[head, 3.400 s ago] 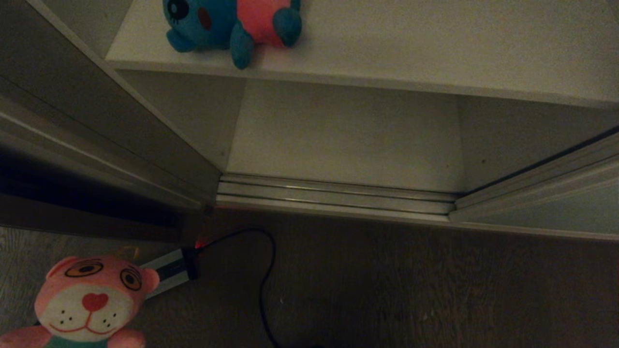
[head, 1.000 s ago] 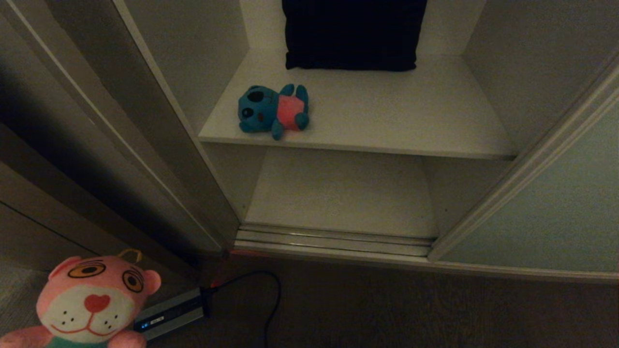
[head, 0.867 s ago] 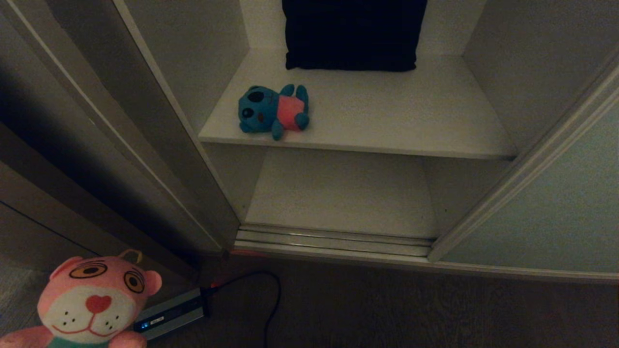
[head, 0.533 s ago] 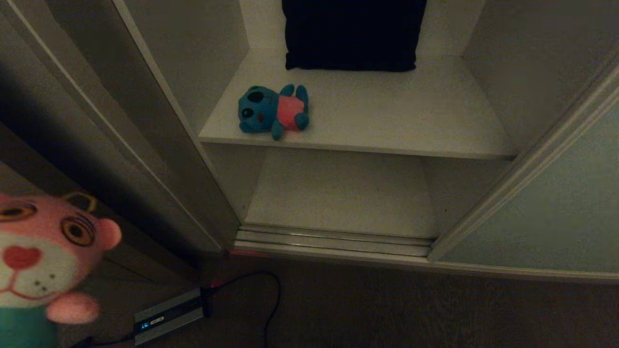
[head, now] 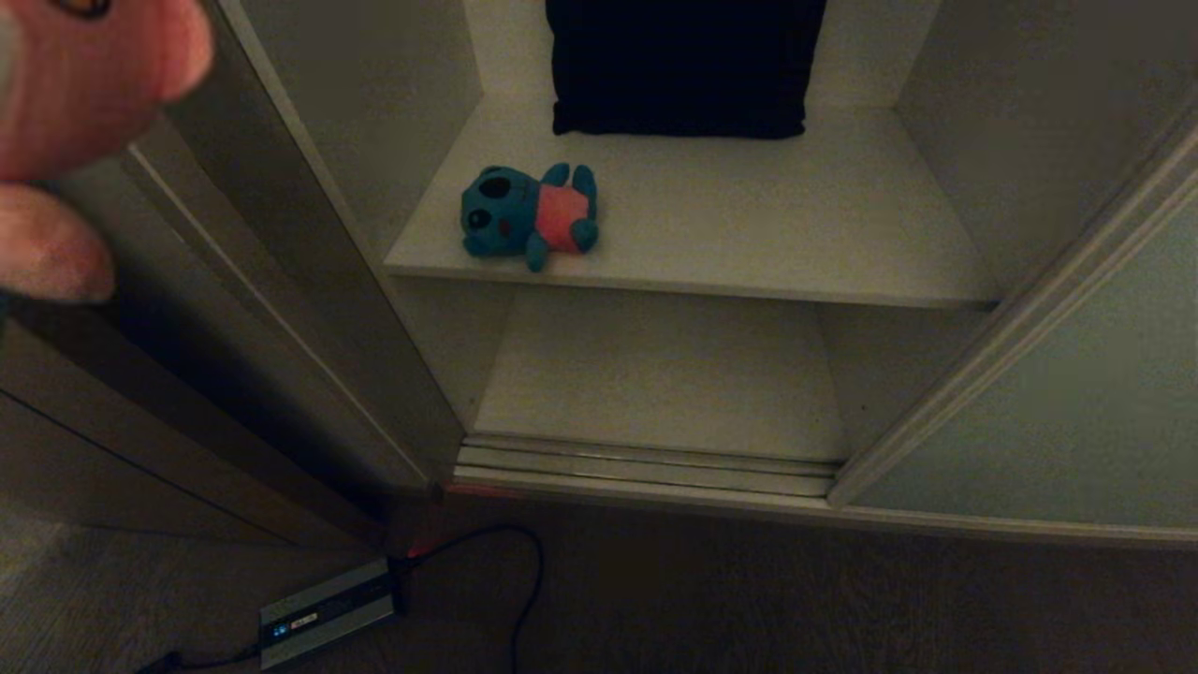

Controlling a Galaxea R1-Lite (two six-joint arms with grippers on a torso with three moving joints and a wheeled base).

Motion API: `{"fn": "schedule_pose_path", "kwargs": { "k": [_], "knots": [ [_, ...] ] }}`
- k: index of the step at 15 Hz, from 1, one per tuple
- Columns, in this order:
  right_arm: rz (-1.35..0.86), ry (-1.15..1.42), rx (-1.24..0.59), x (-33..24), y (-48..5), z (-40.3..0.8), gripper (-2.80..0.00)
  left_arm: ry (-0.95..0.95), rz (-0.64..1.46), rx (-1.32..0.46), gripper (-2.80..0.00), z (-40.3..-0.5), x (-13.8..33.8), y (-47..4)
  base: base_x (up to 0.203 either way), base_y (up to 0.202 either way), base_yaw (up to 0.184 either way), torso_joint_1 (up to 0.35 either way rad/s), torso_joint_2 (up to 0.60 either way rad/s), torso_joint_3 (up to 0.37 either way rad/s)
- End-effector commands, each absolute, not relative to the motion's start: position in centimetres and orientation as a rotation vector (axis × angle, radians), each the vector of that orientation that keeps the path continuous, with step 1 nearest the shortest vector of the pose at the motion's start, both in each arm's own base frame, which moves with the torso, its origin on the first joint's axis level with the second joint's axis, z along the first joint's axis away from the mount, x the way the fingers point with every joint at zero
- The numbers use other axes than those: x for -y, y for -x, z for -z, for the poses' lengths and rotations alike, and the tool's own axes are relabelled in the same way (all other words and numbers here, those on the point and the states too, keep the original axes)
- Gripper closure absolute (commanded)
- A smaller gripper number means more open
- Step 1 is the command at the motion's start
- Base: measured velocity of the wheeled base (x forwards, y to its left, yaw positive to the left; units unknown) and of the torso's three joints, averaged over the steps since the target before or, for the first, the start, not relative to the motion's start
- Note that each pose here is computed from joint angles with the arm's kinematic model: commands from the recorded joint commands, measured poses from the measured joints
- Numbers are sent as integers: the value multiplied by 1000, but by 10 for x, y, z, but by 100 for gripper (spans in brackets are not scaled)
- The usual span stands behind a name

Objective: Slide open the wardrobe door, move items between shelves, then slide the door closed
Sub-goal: Place the pink doll on the higher shelf

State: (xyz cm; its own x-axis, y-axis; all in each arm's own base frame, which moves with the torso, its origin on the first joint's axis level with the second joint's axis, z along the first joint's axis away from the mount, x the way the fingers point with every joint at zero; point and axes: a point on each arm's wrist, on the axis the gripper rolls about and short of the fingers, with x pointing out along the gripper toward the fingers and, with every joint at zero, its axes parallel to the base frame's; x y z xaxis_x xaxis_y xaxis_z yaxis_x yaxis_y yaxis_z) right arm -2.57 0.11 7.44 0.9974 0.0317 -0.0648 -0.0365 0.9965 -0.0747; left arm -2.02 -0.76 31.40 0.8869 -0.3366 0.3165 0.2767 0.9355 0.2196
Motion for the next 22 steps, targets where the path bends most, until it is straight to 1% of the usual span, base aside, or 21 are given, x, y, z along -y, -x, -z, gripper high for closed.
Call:
{"fn": "schedule_pose_path", "kwargs": {
  "k": [1, 3, 6, 9, 12, 15, 17, 18, 20, 22],
  "knots": [
    [-35, 77, -63, -1, 26, -75, 0, -173, 449, 293, 0, -355, 10, -23, 0, 0, 0, 0, 0, 0],
    [-35, 77, -63, -1, 26, -74, 0, -162, 547, 221, 0, -378, 12, -48, 0, 0, 0, 0, 0, 0],
    [-35, 77, -63, -1, 26, -75, 0, -91, 670, 78, 0, -391, 19, -104, 0, 0, 0, 0, 0, 0],
    [-35, 77, -62, -1, 26, -75, 0, 26, 773, -65, 0, -389, 40, -173, 0, 0, 0, 0, 0, 0],
    [-35, 77, -62, -1, 26, -74, 0, 79, 825, -158, 0, -382, 79, -235, 0, 0, 0, 0, 0, 0],
    [-35, 77, -64, -1, 26, -74, 0, 143, 812, -168, 0, -383, 129, -281, 0, 0, 0, 0, 0, 0],
    [-35, 77, -64, -1, 26, -74, 0, 190, 767, -162, 0, -371, 163, -308, 0, 0, 0, 0, 0, 0],
    [-35, 77, -62, -1, 26, -74, 0, 203, 720, -141, 0, -362, 176, -321, 0, 0, 0, 0, 0, 0],
    [-35, 77, -63, -1, 26, -74, 0, 222, 546, -106, 0, -342, 196, -344, 0, 0, 0, 0, 0, 0],
    [-35, 77, -62, -1, 26, -75, 0, 271, 485, -91, 0, -328, 213, -355, 0, 0, 0, 0, 0, 0]
  ]
}}
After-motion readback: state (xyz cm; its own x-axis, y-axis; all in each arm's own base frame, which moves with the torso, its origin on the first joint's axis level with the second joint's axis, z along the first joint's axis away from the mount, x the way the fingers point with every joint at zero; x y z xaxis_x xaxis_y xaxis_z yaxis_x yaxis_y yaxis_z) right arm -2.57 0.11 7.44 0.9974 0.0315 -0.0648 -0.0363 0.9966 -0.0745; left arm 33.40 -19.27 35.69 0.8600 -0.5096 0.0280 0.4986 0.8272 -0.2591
